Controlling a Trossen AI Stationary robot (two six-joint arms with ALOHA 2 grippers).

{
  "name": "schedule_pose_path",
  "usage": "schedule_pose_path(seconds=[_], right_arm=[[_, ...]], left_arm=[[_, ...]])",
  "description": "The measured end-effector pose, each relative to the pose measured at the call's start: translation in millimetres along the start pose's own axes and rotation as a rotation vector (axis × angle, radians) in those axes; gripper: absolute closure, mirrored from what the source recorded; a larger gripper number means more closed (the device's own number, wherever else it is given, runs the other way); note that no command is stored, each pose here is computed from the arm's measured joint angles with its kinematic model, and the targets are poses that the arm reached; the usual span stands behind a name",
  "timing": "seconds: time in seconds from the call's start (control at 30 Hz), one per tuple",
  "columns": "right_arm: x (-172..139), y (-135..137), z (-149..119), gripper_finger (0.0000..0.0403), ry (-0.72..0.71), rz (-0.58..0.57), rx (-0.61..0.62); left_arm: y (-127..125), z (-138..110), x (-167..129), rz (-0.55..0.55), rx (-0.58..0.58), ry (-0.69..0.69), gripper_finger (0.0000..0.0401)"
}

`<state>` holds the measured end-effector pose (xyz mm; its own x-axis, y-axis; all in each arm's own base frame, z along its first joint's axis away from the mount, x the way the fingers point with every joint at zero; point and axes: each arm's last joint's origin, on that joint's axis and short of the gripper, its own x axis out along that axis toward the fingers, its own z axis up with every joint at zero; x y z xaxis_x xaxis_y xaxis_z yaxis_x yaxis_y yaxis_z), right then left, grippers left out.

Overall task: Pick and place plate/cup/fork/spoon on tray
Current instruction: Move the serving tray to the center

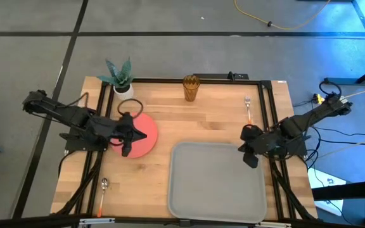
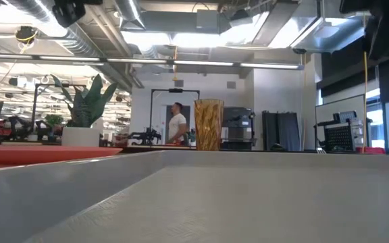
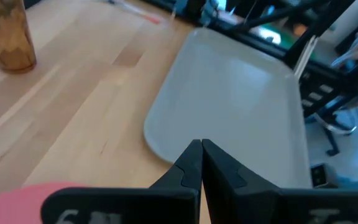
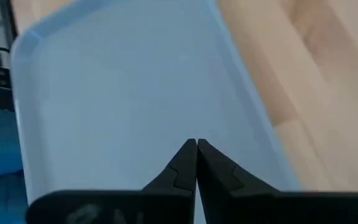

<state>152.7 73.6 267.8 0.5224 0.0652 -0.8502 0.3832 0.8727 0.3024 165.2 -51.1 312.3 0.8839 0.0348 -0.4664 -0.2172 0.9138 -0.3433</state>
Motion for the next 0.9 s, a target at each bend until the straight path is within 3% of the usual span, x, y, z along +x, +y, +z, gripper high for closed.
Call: schedule_pose_path(seconds=[0.13, 0.33, 0.5, 0.73, 0.9], right_arm=[[10, 0, 1, 0.0389, 0.080, -0.017, 0.069], [19, 0, 4, 0.0389, 0.116, -0.051, 0.154], [27, 1, 6, 0.0389, 0.131, -0.078, 0.160], [46, 6, 7, 0.0389, 0.156, -0.143, 0.146], [66, 14, 9, 0.0389, 0.164, -0.152, 0.121]], left_arm=[[-7, -4, 21, 0.022, 0.024, 0.038, 0.0401], [-18, -8, 66, -0.040, 0.164, 0.086, 0.0401], [-17, -13, 107, -0.128, 0.236, 0.146, 0.0401], [-9, -26, 153, -0.120, 0.308, 0.168, 0.0401], [-3, -38, 179, -0.172, 0.324, 0.212, 0.0401]])
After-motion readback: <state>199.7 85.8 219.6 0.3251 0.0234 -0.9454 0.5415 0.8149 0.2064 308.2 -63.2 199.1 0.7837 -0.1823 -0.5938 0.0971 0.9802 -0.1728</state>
